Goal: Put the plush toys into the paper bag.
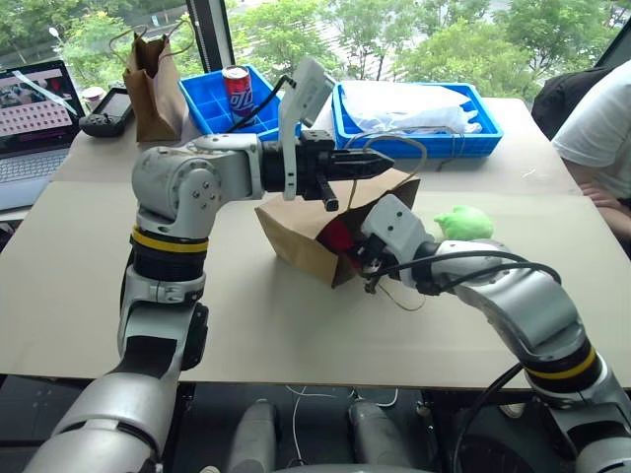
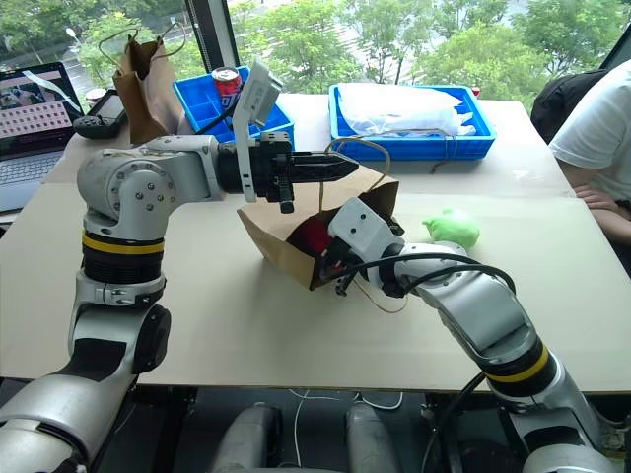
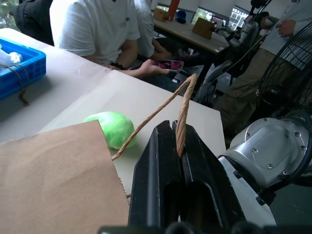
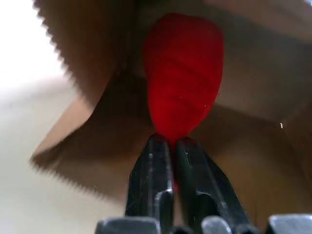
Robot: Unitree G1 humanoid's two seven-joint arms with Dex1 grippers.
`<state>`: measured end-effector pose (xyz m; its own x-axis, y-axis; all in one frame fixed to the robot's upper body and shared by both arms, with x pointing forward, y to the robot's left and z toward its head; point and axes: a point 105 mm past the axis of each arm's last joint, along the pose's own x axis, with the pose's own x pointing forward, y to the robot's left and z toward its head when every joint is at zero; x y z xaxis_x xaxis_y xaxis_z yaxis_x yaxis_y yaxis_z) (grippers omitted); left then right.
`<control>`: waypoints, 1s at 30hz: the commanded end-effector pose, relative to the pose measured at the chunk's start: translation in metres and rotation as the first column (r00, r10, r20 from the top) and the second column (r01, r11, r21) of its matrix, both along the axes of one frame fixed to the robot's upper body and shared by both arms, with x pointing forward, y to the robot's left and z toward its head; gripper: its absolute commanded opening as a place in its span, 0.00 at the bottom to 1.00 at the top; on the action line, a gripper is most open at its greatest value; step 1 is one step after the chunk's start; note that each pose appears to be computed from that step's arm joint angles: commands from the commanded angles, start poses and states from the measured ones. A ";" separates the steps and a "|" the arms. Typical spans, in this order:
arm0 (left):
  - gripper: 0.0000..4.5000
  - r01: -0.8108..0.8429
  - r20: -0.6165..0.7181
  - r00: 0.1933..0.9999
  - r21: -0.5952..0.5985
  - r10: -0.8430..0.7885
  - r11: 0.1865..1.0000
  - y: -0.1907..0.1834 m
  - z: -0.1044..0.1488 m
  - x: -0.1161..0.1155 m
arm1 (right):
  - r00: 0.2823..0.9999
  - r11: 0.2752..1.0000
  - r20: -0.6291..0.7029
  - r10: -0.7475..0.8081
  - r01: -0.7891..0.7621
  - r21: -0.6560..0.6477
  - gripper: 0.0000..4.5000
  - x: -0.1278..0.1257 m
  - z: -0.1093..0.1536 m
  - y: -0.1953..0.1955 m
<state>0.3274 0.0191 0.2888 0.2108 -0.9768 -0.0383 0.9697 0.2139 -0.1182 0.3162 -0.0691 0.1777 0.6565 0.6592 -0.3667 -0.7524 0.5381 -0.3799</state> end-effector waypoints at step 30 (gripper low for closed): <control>0.00 -0.108 0.058 0.992 -0.042 0.111 0.993 0.016 0.009 0.004 | 0.760 0.753 -0.079 -0.645 0.650 0.099 0.60 0.076 -0.037 -0.217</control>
<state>0.3384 0.0385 0.2847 0.3361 -0.9416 -0.0228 0.9344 0.3363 -0.1177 0.3941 -0.2810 0.1263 0.9083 0.1200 -0.4007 -0.2243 0.9483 -0.2244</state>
